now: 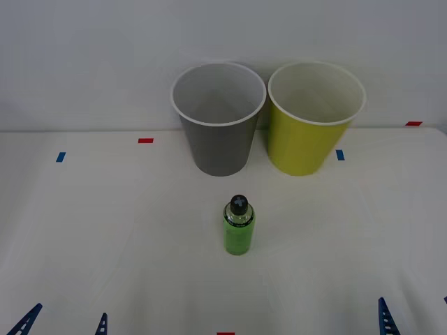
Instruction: Put cans in the gray bin and PET bottles in the light green bin.
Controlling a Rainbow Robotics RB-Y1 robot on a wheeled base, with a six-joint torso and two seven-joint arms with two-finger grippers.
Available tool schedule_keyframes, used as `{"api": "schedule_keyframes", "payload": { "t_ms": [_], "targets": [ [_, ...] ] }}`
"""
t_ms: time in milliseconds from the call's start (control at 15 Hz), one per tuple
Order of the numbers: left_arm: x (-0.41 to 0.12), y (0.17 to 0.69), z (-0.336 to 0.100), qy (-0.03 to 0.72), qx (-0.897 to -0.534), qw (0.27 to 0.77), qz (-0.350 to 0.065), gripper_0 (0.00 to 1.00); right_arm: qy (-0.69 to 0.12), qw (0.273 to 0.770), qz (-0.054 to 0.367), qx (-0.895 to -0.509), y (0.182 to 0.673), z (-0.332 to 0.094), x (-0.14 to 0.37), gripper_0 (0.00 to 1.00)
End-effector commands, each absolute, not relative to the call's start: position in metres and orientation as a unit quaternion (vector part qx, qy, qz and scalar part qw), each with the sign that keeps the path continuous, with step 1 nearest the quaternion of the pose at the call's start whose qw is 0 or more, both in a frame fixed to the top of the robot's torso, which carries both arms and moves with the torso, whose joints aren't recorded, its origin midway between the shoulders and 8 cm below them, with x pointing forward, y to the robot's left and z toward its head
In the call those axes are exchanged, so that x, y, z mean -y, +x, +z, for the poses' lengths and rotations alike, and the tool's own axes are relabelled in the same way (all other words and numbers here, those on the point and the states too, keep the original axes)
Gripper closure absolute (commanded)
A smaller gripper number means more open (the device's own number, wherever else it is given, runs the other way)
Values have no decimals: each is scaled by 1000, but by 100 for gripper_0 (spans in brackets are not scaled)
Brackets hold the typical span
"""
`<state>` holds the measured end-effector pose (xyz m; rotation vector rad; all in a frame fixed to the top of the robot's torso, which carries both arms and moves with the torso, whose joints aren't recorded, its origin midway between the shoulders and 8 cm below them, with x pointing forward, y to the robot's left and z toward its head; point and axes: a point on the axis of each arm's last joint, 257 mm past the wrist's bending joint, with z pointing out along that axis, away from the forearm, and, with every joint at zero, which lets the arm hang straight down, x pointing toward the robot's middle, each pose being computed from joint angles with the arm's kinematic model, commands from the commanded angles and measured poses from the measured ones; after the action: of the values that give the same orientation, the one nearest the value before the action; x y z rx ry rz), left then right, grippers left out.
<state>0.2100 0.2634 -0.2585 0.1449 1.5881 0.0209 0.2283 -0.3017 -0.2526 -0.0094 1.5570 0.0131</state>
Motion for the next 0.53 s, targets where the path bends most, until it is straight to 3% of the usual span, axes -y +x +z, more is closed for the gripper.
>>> {"api": "schedule_keyframes", "payload": {
  "t_ms": [67,533],
  "targets": [
    [-263,210,-258,65,-713,699,9,0,-4,712,6,-702,228,-253,302,0],
    [-263,210,-258,65,-713,699,9,0,-4,712,6,-702,228,-253,302,0]
  ]
}}
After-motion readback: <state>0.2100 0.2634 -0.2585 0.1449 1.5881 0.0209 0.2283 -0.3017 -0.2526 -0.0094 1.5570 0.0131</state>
